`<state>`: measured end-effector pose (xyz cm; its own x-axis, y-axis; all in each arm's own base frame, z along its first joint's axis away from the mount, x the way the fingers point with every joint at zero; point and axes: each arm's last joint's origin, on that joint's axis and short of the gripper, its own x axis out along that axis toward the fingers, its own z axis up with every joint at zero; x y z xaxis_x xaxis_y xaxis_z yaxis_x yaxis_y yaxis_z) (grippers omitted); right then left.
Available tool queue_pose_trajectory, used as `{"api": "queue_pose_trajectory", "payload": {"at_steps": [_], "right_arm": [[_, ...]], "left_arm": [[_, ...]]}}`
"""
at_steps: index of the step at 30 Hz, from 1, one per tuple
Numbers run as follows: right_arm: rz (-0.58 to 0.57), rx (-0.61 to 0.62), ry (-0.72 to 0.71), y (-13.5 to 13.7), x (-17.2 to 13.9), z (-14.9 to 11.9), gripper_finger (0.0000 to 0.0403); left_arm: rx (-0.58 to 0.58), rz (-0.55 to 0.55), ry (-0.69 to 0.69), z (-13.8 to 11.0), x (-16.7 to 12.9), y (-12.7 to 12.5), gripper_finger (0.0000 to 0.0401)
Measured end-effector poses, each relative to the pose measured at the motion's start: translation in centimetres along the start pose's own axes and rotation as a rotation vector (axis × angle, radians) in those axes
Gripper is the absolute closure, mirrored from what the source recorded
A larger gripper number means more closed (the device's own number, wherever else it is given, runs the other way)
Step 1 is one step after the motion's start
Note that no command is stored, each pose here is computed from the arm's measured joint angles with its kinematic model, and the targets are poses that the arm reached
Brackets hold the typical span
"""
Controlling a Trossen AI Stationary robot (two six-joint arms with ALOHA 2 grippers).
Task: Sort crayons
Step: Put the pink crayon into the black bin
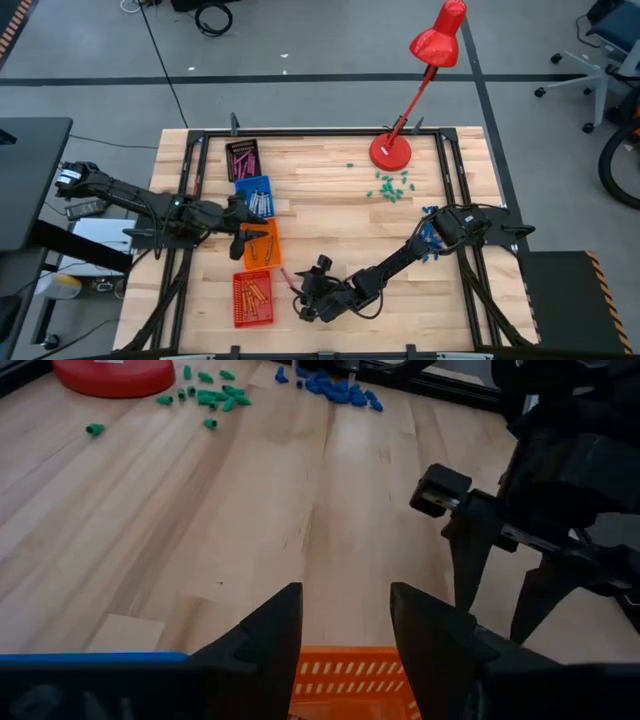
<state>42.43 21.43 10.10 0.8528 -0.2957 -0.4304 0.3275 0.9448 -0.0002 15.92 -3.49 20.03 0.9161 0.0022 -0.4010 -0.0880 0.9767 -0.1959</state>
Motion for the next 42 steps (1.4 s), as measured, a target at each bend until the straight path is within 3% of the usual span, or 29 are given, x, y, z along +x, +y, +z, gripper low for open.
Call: {"api": "queue_pose_trajectory", "payload": {"at_steps": [6,11,17,22,42], "right_arm": [[0.009,-0.014,-0.023,0.8,0.0,1.7,0.0200],[-0.049,-0.030,-0.048,1.6,-0.7,2.9,0.0202],[-0.079,-0.017,-0.062,3.4,1.0,0.8,0.0202],[-0.156,-0.110,-0.024,4.7,1.6,0.4,0.0203],[-0.143,0.042,0.209,1.6,3.6,0.1,0.0232]], "left_arm": [[-0.001,0.004,-0.001,0.0,0.0,0.0,0.0234],[-0.001,0.008,-0.003,0.0,0.0,0.0,0.0234],[-0.001,0.010,-0.004,0.0,0.0,0.0,0.0234],[-0.001,0.012,-0.004,0.0,0.0,0.0,0.0234],[-0.001,0.012,-0.004,0.0,0.0,0.0,0.0234]]}}
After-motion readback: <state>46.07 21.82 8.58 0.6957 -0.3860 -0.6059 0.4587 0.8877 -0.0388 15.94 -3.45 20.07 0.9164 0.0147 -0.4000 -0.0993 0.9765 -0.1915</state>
